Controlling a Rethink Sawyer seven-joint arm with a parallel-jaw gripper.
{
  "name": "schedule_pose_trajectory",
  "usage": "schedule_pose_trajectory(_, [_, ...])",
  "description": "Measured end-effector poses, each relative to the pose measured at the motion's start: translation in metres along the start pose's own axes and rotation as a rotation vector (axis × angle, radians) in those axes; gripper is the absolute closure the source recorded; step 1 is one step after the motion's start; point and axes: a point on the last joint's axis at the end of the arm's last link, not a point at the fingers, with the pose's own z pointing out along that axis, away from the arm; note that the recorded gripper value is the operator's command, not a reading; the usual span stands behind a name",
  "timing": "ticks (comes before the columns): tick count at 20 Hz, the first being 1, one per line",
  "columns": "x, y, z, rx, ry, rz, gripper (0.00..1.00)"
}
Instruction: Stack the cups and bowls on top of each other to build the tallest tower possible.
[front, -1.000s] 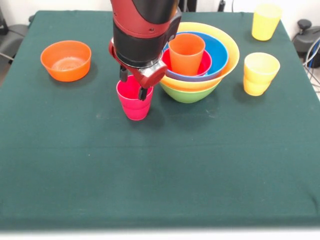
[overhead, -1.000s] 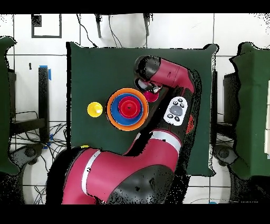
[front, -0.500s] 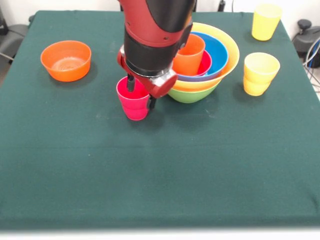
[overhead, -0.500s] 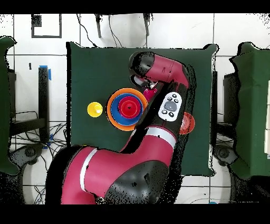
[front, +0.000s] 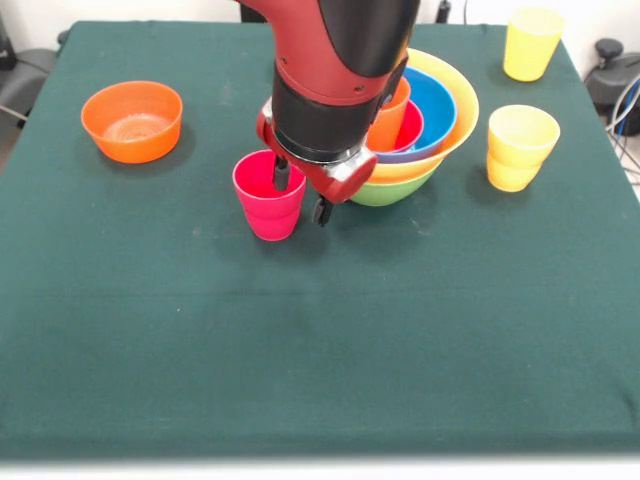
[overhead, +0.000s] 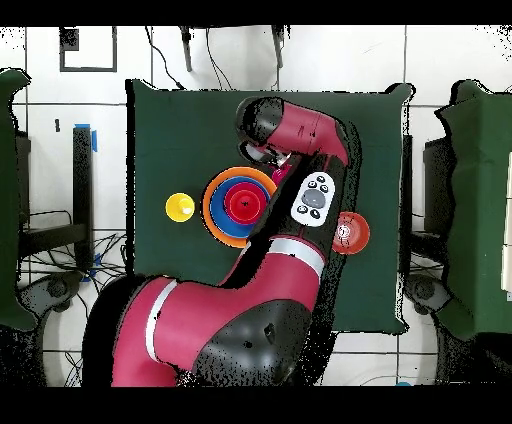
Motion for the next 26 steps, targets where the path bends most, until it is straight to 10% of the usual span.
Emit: schedule_pose_trajectory(26, [0.014,-0.001,0.070,0.057,0.059,-0.015,0.00])
